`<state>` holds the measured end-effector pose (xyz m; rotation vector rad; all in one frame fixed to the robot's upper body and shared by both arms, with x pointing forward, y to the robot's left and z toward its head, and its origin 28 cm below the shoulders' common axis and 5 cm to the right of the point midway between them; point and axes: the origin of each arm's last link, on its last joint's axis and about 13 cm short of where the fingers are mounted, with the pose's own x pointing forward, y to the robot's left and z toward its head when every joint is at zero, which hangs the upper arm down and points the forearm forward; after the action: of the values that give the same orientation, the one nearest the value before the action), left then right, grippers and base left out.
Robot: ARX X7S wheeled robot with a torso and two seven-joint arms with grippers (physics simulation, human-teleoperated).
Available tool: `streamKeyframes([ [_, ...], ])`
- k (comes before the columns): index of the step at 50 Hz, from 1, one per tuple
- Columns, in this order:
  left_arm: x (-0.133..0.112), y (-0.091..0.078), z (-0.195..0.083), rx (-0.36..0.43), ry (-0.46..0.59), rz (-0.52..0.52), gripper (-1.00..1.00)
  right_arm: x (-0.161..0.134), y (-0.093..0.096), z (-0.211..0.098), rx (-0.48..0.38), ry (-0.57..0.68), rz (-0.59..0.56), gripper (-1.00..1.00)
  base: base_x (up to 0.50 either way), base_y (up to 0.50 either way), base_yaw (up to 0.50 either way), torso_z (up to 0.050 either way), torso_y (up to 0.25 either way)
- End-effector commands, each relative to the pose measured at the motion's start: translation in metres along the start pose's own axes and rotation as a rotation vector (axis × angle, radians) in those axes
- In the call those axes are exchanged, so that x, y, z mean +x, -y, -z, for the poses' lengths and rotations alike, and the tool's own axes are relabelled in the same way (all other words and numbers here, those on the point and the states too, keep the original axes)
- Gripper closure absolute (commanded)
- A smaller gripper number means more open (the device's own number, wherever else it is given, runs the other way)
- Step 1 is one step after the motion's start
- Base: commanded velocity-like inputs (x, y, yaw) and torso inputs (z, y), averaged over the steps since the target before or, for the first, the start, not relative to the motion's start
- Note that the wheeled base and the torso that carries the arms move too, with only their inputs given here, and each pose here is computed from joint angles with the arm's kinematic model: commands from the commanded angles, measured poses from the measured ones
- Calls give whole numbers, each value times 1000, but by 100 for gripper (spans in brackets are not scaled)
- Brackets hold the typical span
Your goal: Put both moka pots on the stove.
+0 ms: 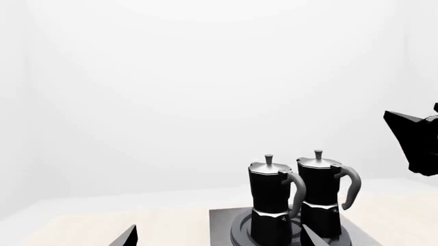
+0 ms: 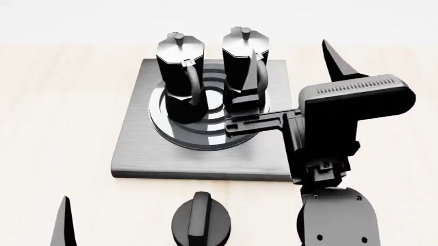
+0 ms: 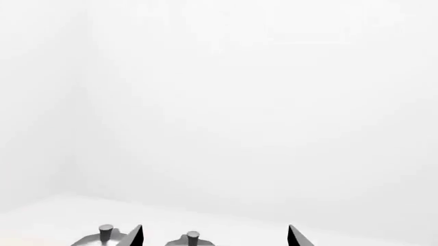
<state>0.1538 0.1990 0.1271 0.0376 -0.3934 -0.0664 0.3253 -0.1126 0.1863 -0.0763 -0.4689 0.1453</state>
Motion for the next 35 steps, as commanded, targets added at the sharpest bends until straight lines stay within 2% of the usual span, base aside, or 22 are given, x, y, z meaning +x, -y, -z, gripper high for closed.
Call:
streamKeyframes([
  [1, 0, 0, 0, 0, 1, -2, -100, -46, -17, -28, -15, 72, 81, -100, 0, 0, 0, 0, 0],
  [8, 0, 0, 0, -1, 2, -1, -100, -68, -24, -26, -32, 86, 89, -100, 0, 0, 0, 0, 0],
  [9, 0, 0, 0, -1, 3, -3, -100, -72, -24, -26, -7, 72, 92, -100, 0, 0, 0, 0, 0],
  [13, 0, 0, 0, -1, 3, -2, -100, -80, -26, -23, -22, 74, 95, -100, 0, 0, 0, 0, 0],
  [15, 0, 0, 0, -1, 3, -1, -100, -84, -27, -22, 11, 58, 81, -100, 0, 0, 0, 0, 0],
  [22, 0, -1, 0, 0, 4, -6, -100, -98, -28, -16, -1, 38, 99, -100, 0, 0, 0, 0, 0],
  [24, 0, -1, 1, -1, 4, -7, -100, -103, -29, -13, 41, 10, 83, -100, 0, 0, 0, 0, 0],
  [26, 0, -1, 1, -1, 3, -7, -100, -108, -31, -11, 14, 12, 85, -100, 0, 0, 0, 0, 0],
  [35, -1, -1, 1, 2, 5, -8, -100, -119, -32, -12, 15, -3, 82, -100, 0, 0, 0, 0, 0],
])
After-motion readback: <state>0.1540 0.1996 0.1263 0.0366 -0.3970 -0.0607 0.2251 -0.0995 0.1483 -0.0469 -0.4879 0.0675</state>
